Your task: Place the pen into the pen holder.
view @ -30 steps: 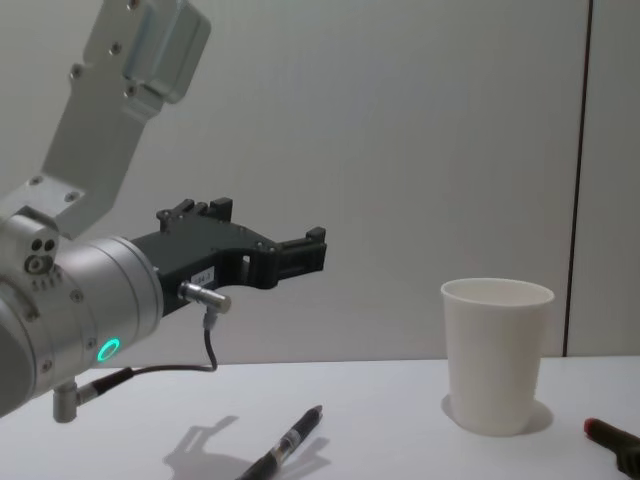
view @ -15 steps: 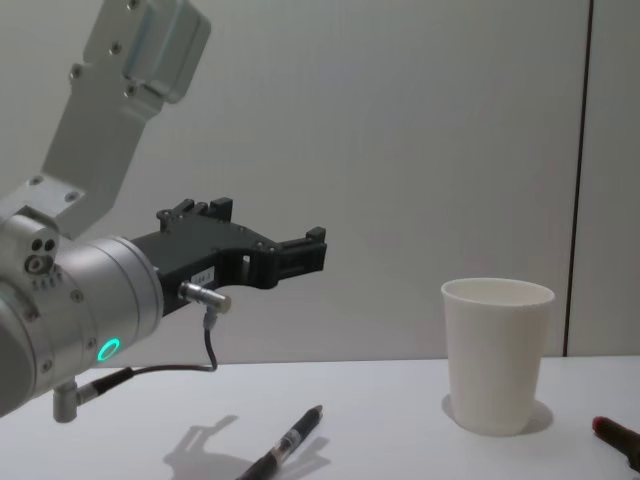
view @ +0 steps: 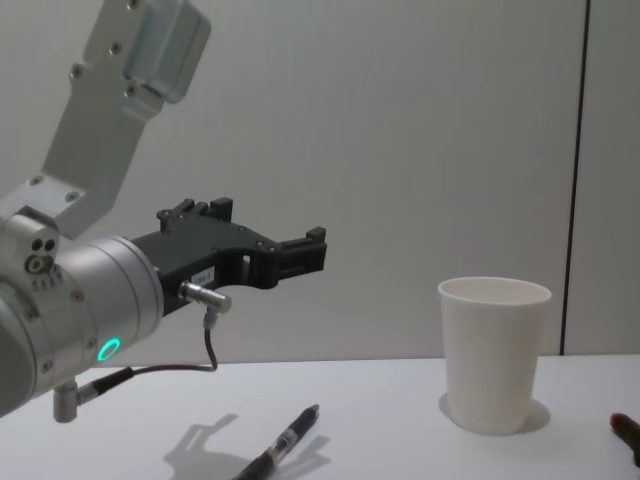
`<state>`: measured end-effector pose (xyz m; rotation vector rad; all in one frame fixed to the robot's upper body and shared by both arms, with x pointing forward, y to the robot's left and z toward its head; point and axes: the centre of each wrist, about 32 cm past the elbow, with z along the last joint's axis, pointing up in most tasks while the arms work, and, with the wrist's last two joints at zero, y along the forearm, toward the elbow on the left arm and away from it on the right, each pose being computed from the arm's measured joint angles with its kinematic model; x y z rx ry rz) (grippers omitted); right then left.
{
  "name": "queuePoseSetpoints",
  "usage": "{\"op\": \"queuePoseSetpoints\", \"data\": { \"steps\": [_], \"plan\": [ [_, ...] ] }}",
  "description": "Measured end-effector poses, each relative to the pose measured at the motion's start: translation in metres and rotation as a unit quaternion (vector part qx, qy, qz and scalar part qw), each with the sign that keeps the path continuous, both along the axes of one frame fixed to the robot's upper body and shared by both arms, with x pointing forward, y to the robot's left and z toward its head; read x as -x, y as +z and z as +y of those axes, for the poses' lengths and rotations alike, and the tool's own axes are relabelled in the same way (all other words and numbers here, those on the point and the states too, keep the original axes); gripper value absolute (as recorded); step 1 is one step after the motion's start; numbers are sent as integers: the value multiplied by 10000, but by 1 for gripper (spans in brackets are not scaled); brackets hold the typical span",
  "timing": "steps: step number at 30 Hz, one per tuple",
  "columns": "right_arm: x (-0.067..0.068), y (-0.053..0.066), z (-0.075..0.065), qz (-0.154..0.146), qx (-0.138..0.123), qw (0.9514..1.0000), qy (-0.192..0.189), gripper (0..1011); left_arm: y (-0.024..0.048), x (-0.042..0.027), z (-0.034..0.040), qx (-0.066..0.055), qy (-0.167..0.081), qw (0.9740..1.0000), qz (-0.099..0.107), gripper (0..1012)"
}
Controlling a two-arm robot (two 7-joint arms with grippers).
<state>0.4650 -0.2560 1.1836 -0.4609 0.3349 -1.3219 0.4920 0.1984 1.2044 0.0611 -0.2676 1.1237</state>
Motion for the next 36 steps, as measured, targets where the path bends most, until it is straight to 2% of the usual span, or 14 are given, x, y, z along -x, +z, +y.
{"op": "queuePoseSetpoints", "data": {
  "steps": [12,26,36],
  "plan": [
    [11,-16,14,-63,-35,9999,70,290,0,0,0,0,0,10000,0,1001],
    [67,-52,51,-303,48,9995,4,196,0,0,0,0,0,10000,0,1001],
    [102,-71,50,-469,169,9987,-132,189,0,0,0,0,0,10000,0,1001]
  ]
}}
